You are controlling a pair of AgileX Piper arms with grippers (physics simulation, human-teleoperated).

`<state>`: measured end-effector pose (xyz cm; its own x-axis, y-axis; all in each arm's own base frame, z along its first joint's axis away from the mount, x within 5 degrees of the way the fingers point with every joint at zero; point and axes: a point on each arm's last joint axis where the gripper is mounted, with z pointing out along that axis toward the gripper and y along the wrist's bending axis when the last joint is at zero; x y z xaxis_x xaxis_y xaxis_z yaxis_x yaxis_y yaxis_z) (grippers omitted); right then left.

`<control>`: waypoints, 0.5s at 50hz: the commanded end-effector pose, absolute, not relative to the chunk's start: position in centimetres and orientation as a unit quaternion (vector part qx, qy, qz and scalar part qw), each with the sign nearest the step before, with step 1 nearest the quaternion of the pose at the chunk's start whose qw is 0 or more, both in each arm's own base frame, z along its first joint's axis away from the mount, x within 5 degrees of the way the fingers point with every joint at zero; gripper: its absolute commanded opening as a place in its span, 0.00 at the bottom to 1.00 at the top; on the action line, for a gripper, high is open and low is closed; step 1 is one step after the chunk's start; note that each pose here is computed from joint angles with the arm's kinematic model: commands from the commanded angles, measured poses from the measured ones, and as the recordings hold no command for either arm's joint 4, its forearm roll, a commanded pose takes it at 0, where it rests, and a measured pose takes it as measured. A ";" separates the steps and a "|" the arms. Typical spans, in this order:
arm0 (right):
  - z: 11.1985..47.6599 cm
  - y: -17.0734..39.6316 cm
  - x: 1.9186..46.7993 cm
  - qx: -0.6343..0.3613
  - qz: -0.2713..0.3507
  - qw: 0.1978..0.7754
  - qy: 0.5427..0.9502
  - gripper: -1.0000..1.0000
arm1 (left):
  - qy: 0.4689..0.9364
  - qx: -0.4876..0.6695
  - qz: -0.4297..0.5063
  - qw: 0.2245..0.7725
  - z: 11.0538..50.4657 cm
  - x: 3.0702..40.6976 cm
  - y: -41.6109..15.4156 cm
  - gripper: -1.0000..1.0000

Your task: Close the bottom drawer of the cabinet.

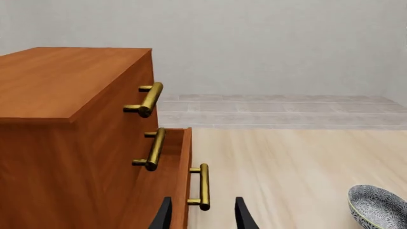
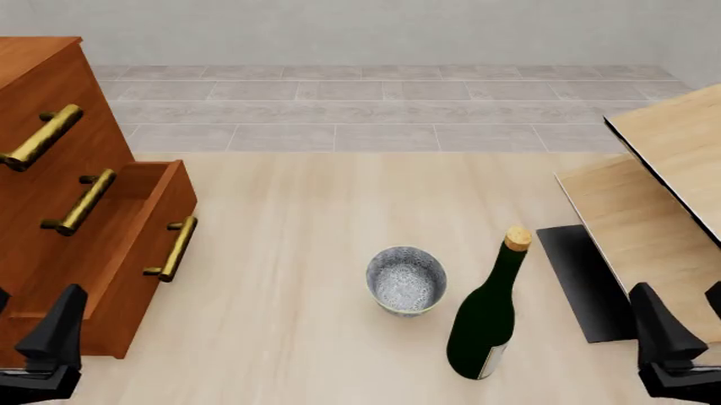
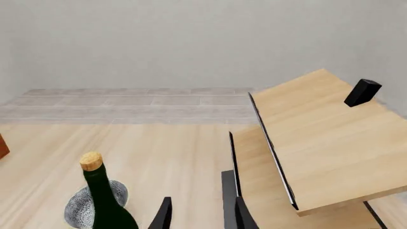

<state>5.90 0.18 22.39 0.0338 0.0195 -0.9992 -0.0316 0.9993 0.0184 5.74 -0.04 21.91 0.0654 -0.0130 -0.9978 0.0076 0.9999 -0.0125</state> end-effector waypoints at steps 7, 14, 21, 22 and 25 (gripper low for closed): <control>21.5 0.0 5.6 -0.011 -0.008 0.742 0.671 1.00 | 0.665 0.011 0.001 0.746 21.8 5.6 -0.1 1.00; 21.5 0.0 5.6 -0.010 -0.009 0.742 0.670 1.00 | 0.662 0.015 -0.008 0.750 22.4 5.5 -0.2 1.00; 21.5 0.0 5.6 -0.011 -0.008 0.742 0.670 1.00 | 0.660 0.022 -0.017 0.751 22.8 5.4 -0.3 1.00; 21.5 0.0 5.6 -0.010 -0.008 0.742 0.670 1.00 | 0.659 0.023 -0.019 0.751 22.7 5.4 -0.3 1.00; 21.6 0.0 5.6 -0.010 -0.007 0.742 0.670 1.00 | 0.658 0.028 -0.025 0.752 22.8 5.4 -0.4 1.00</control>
<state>5.62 0.04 21.60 0.0966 -0.0223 -0.9951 -0.0042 0.9997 -0.0228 5.47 -0.24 22.48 0.1223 0.0040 -0.9925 0.0436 0.9990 0.0094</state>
